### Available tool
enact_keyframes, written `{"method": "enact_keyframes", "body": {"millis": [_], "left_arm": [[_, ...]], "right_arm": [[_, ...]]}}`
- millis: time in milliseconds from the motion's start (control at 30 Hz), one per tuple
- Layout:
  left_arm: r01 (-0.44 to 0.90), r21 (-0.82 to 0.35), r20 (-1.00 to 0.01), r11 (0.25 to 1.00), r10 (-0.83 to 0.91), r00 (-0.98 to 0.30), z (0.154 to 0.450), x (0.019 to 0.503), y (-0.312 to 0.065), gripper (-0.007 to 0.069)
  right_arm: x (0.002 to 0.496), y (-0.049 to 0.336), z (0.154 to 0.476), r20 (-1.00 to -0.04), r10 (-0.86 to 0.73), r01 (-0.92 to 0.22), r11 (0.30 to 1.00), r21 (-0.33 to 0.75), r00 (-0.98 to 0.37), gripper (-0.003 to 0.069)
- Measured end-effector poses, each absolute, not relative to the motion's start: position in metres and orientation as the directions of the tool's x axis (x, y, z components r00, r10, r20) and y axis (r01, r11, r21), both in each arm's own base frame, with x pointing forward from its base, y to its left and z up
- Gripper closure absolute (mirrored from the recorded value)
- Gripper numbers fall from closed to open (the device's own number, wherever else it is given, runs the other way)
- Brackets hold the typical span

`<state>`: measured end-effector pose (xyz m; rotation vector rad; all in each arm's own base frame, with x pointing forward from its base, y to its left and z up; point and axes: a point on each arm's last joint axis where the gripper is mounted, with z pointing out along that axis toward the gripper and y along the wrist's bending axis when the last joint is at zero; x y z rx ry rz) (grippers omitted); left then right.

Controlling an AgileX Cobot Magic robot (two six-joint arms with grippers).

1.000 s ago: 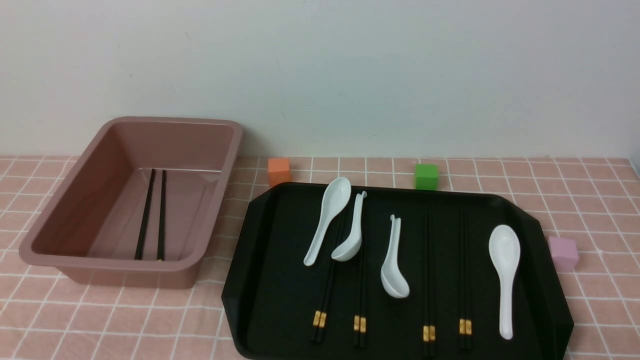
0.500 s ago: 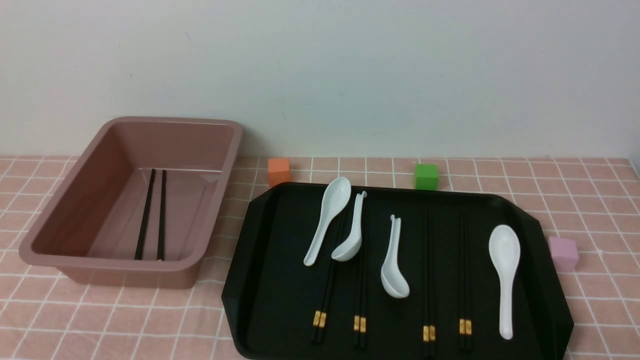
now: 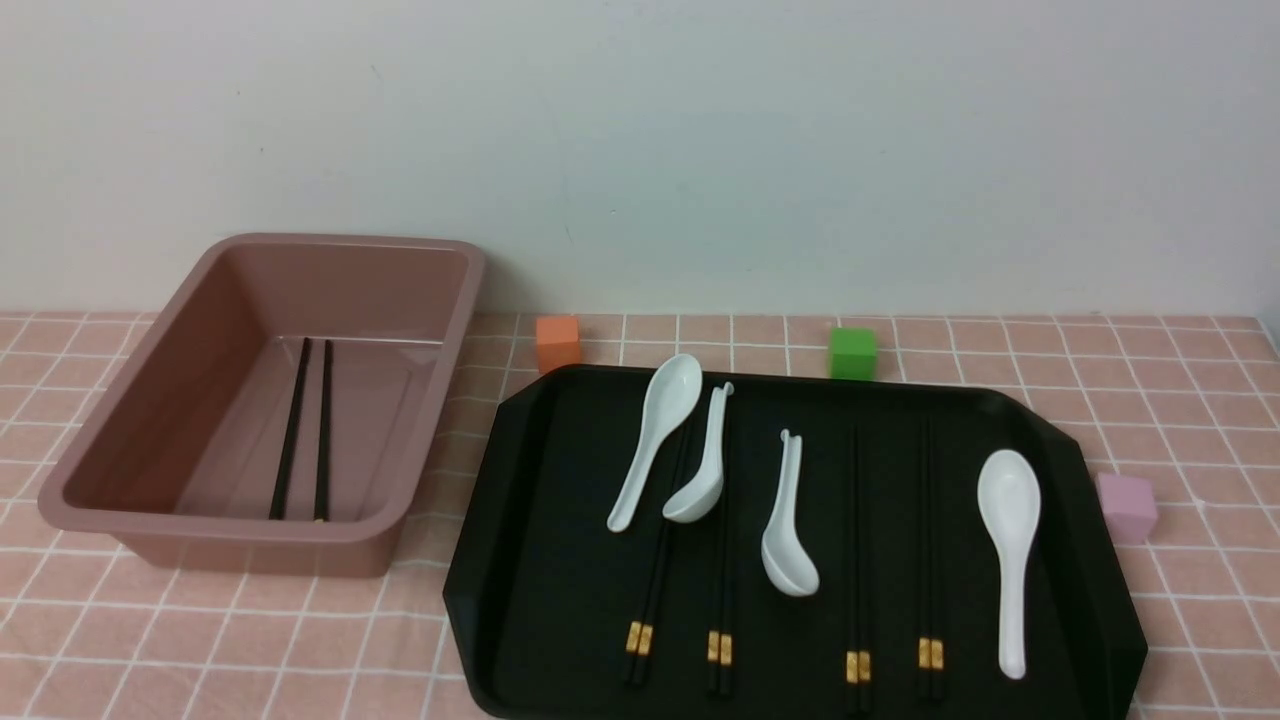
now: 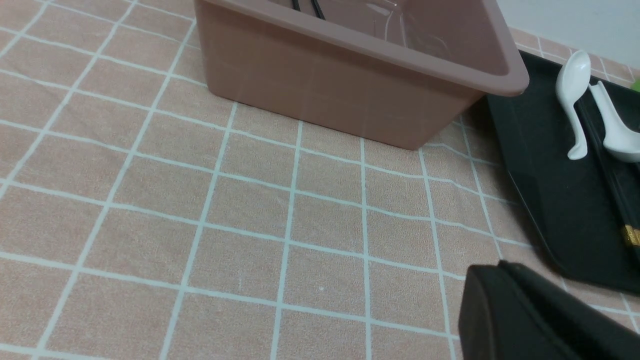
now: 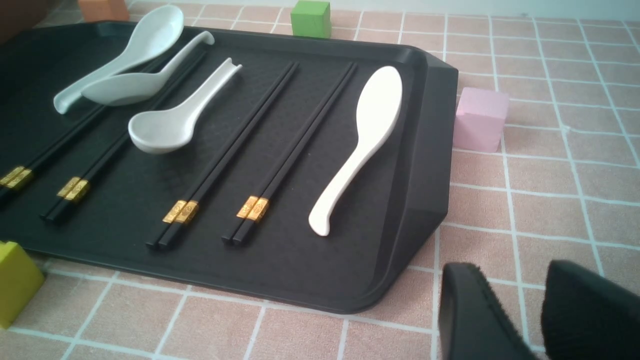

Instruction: On pink tablecloth take chopsticks from black tray and put them in box.

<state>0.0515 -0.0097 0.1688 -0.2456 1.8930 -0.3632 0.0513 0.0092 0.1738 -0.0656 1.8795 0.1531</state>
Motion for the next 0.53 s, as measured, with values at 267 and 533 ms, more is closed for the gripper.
{"method": "enact_keyframes", "body": {"millis": [267, 533], "left_arm": [[0.006, -0.368, -0.875, 0.930, -0.343, -0.342, 0.1688, 0.0515, -0.0097, 0.0603], [0.006, -0.368, -0.874, 0.930, -0.344, -0.342, 0.1688, 0.0515, -0.0097, 0.0596]], "right_arm": [[0.0513, 0.0092, 0.1738, -0.950, 0.032, -0.123, 0.990, 0.073, -0.309, 0.0419], [0.0513, 0.0092, 0.1738, -0.950, 0.032, -0.123, 0.990, 0.073, -0.309, 0.0419]]}}
